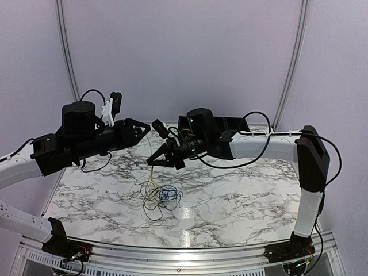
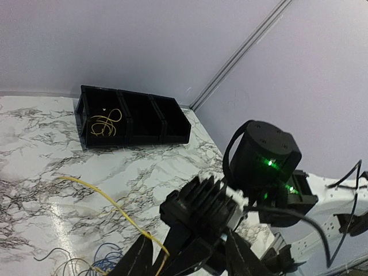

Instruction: Untangle the cables

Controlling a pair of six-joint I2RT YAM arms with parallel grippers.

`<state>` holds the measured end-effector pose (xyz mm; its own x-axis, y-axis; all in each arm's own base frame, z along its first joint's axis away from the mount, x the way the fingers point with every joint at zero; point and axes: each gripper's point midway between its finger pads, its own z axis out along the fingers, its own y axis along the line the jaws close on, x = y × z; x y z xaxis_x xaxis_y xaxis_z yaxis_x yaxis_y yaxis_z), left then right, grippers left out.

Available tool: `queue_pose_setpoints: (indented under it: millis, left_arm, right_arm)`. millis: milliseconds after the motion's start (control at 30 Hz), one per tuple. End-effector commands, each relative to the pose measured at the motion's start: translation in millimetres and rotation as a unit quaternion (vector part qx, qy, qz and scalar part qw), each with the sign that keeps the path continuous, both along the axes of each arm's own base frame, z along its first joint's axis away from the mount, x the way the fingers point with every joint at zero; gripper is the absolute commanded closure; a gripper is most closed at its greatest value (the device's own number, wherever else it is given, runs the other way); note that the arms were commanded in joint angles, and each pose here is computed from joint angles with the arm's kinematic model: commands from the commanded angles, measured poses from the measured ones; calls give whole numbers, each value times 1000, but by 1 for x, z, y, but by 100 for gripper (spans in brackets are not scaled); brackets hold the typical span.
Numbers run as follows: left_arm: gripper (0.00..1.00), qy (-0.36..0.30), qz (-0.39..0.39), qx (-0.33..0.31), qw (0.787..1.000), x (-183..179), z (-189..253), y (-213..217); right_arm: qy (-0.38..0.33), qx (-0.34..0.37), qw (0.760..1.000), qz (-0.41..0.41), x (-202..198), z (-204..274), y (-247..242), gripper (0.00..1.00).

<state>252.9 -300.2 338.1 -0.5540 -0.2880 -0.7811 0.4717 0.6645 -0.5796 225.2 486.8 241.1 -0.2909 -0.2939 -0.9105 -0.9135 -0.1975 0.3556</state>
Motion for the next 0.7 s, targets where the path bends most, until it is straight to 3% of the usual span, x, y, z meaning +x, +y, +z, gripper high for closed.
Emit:
queue_pose_setpoints:
  millis: [0,167,333,667]
  left_arm:
    - [52,-36,-26,28,999,-23,-24,13]
    - [45,-50,-23,1,998,-38,-49,19]
    - [44,-49,-32,22,998,-40,-85,6]
    - [53,-95,-3,81,992,-8,-105,-27]
  right_arm:
    - [-8,20,1000,-14,7,33,-5,100]
    - [-8,19,998,-51,26,40,-16,100]
    - [-8,20,998,-63,32,45,-18,100]
    - [-5,24,998,-62,28,52,-21,100]
